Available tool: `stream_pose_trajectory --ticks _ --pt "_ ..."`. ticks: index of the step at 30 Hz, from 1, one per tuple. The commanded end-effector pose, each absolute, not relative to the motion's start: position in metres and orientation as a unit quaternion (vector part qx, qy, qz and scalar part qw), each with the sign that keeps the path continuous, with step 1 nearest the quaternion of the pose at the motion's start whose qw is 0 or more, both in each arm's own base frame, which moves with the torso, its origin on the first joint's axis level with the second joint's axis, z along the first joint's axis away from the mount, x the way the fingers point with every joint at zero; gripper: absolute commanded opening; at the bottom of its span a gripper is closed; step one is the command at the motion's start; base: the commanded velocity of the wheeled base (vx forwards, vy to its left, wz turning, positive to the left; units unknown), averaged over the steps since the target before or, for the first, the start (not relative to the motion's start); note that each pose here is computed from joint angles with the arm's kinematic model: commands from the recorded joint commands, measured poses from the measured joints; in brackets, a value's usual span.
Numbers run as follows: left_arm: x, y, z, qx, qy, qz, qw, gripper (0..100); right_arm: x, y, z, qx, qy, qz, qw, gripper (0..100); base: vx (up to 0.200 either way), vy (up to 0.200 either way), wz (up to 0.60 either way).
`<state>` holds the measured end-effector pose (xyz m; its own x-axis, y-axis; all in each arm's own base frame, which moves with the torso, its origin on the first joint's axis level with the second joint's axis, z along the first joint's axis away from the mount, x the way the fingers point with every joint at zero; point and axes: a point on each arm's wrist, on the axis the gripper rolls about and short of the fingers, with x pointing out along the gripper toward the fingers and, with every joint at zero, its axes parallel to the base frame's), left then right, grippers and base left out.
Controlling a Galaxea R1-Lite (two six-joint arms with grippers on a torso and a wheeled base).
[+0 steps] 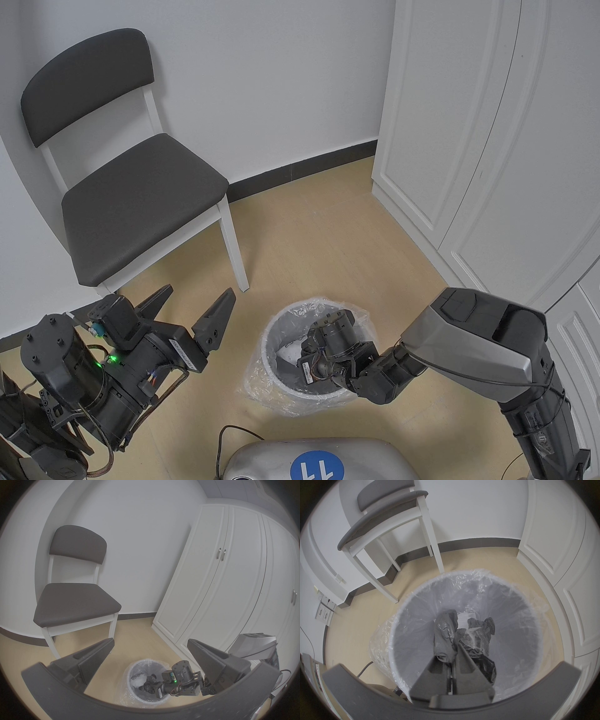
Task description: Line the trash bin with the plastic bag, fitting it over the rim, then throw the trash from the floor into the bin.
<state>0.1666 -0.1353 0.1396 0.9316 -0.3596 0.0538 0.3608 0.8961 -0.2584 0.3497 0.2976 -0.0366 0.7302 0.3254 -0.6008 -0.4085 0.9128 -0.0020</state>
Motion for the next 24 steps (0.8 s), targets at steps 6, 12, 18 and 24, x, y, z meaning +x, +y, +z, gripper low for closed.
stream_pose_trajectory --ticks 6,12,18,24 --pt "0.167 -0.135 0.139 -0.133 -0.001 -0.185 0.974 100 0.349 0.297 -0.053 -0.073 0.322 0.196 0.923 0 0.0 0.0 0.0" --pt "0.167 -0.135 0.139 -0.132 -0.002 -0.185 0.974 100 0.35 0.298 -0.056 -0.067 0.324 0.195 0.923 0 0.0 0.0 0.0" --pt "0.167 -0.135 0.139 -0.132 -0.002 -0.185 0.974 100 0.353 0.301 -0.054 -0.051 0.319 0.192 0.927 100 0.0 0.0 0.0" --pt "0.167 -0.135 0.139 -0.132 -0.002 -0.185 0.974 100 0.353 0.301 -0.033 -0.043 0.302 0.195 0.932 100 0.0 0.0 0.0"
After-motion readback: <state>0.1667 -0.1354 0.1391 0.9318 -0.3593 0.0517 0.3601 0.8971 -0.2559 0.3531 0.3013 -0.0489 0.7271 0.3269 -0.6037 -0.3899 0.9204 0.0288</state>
